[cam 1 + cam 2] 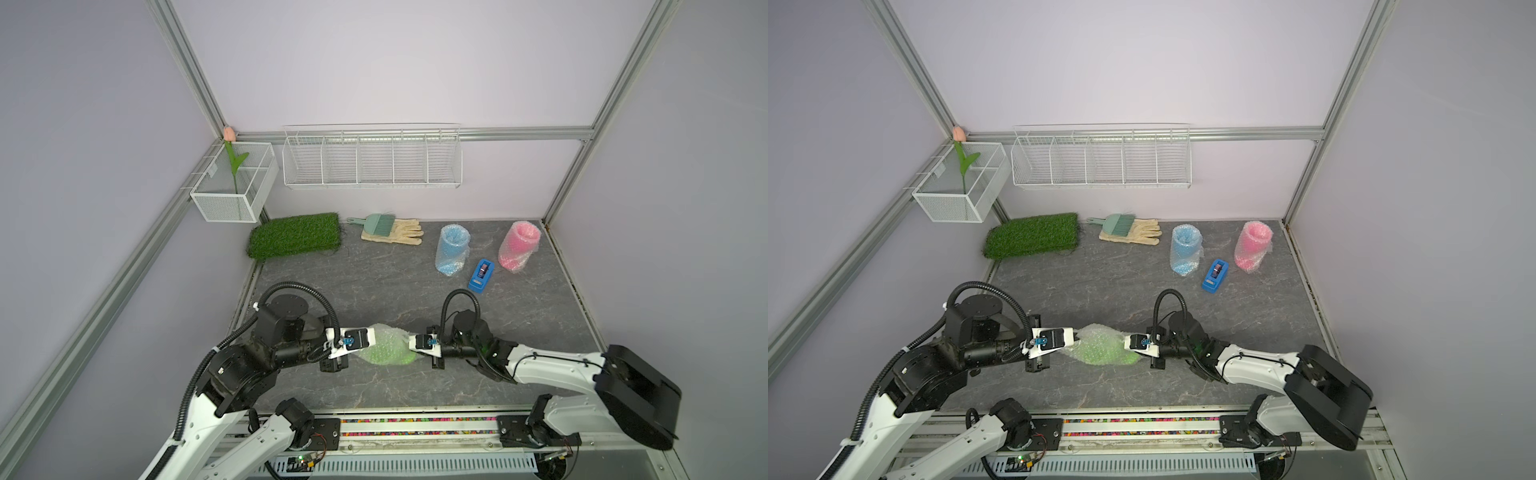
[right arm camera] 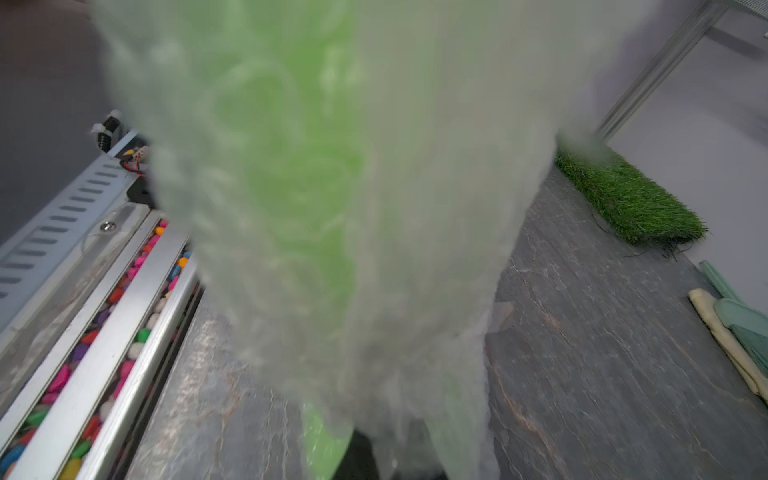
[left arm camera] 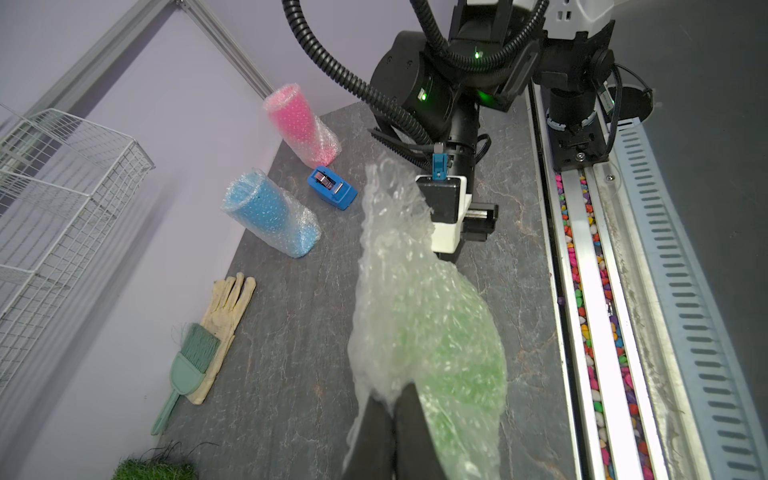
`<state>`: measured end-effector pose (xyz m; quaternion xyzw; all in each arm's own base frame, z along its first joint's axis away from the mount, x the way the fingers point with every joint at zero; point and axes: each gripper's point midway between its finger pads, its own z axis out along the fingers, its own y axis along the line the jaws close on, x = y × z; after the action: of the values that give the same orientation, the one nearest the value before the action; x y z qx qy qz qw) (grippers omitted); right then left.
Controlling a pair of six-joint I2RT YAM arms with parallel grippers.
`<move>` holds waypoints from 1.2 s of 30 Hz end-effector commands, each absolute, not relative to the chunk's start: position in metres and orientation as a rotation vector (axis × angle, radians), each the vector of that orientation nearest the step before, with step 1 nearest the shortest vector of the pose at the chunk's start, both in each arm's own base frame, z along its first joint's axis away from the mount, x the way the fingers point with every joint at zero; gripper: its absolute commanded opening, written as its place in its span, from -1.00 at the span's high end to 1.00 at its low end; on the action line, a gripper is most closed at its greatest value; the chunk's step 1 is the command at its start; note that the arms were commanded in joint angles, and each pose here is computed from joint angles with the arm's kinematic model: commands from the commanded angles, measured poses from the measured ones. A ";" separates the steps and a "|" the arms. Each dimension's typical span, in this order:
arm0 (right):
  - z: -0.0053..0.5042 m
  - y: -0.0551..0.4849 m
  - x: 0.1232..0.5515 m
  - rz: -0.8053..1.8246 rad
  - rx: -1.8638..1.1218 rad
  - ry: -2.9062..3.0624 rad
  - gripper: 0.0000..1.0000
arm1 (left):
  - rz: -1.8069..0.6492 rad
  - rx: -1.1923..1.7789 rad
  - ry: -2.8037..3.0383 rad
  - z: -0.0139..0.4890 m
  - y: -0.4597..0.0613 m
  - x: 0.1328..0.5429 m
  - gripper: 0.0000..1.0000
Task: Wrap wine glasses in bubble wrap
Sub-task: Wrap the wine glass in bubble wrap.
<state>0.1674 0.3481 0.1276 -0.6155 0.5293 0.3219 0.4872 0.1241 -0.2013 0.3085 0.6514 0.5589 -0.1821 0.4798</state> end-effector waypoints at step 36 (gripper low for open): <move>0.044 0.338 0.207 0.894 -1.258 1.432 0.86 | -0.538 2.064 1.918 0.098 -0.255 0.190 1.00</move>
<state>0.2068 0.3422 0.0544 -0.5219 0.5771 0.3661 0.5104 0.2141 -0.2716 0.1403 0.6946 0.6522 -0.1760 0.2474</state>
